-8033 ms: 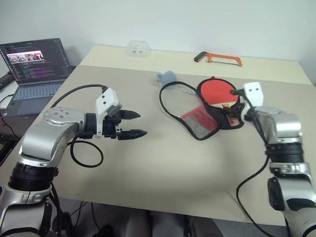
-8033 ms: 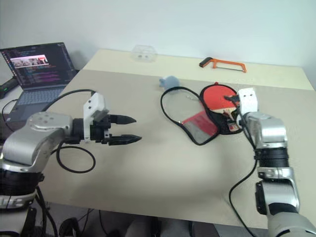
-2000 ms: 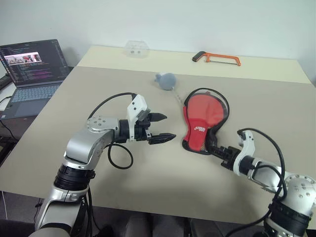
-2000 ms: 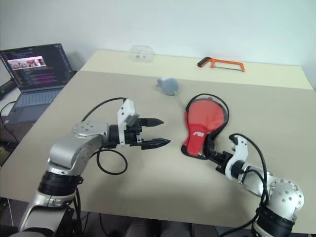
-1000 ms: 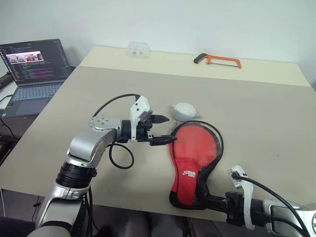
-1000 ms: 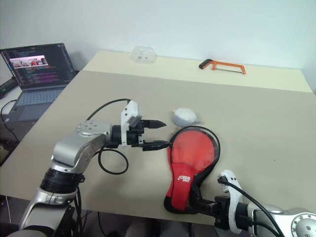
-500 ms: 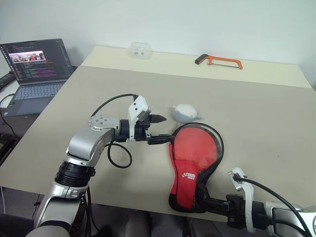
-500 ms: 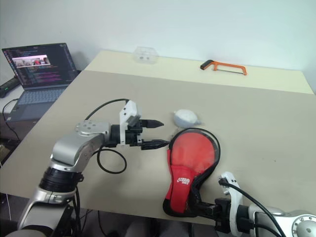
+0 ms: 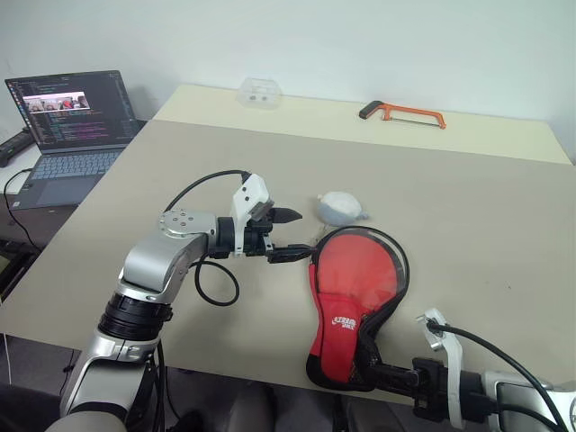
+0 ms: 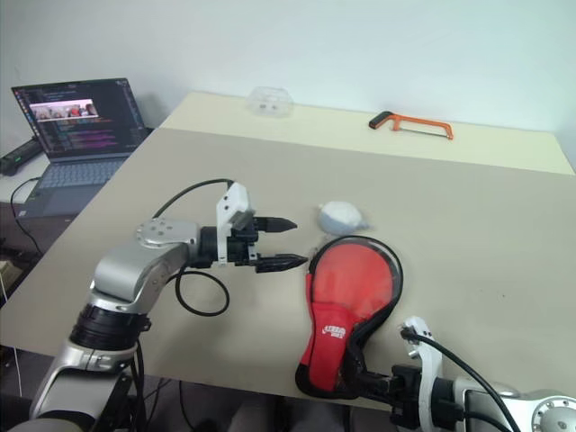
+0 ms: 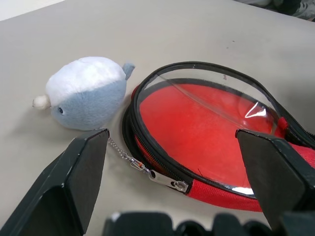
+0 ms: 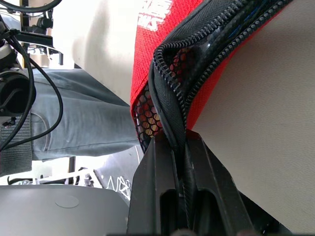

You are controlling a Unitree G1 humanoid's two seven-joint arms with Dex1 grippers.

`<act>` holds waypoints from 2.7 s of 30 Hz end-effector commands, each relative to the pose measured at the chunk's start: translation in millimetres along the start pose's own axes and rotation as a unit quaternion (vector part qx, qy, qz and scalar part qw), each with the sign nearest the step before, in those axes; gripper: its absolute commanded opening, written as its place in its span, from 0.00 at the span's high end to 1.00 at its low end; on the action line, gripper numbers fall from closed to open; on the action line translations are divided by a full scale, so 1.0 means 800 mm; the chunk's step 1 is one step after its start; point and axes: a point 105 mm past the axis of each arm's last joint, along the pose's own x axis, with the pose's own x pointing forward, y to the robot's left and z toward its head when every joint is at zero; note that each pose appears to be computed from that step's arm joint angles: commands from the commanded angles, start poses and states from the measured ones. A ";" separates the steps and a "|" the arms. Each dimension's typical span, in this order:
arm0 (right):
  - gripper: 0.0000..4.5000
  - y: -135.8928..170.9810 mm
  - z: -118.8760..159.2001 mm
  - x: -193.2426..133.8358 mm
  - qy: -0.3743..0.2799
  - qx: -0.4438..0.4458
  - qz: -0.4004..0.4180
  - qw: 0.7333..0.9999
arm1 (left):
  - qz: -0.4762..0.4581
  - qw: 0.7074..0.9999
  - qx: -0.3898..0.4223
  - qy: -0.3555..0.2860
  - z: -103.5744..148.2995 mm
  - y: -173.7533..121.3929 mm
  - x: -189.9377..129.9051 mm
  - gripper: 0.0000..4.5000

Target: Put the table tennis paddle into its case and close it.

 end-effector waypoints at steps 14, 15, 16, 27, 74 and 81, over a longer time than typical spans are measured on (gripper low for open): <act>0.36 -0.006 0.021 -0.005 0.020 -0.060 0.000 0.998 | 0.006 0.999 0.037 -0.004 0.013 0.006 0.000 0.00; 0.27 -0.007 0.017 -0.009 0.033 -0.080 -0.002 0.996 | 0.006 0.999 0.038 -0.005 0.014 0.006 0.000 0.00; 0.19 -0.008 0.015 -0.012 0.043 -0.094 -0.003 0.995 | 0.007 0.999 0.038 -0.005 0.014 0.006 0.000 0.00; 0.00 -0.009 0.124 -0.117 0.016 -0.425 -0.071 0.902 | 0.035 0.998 0.052 -0.030 0.030 0.029 -0.001 0.00; 0.00 -0.045 0.160 0.083 -0.198 -0.435 -0.145 0.866 | 0.101 0.979 0.148 0.092 -0.005 0.081 0.178 0.00; 0.00 -0.053 0.159 0.082 -0.189 -0.430 -0.162 0.868 | 0.136 0.971 0.162 0.109 -0.006 0.089 0.178 0.36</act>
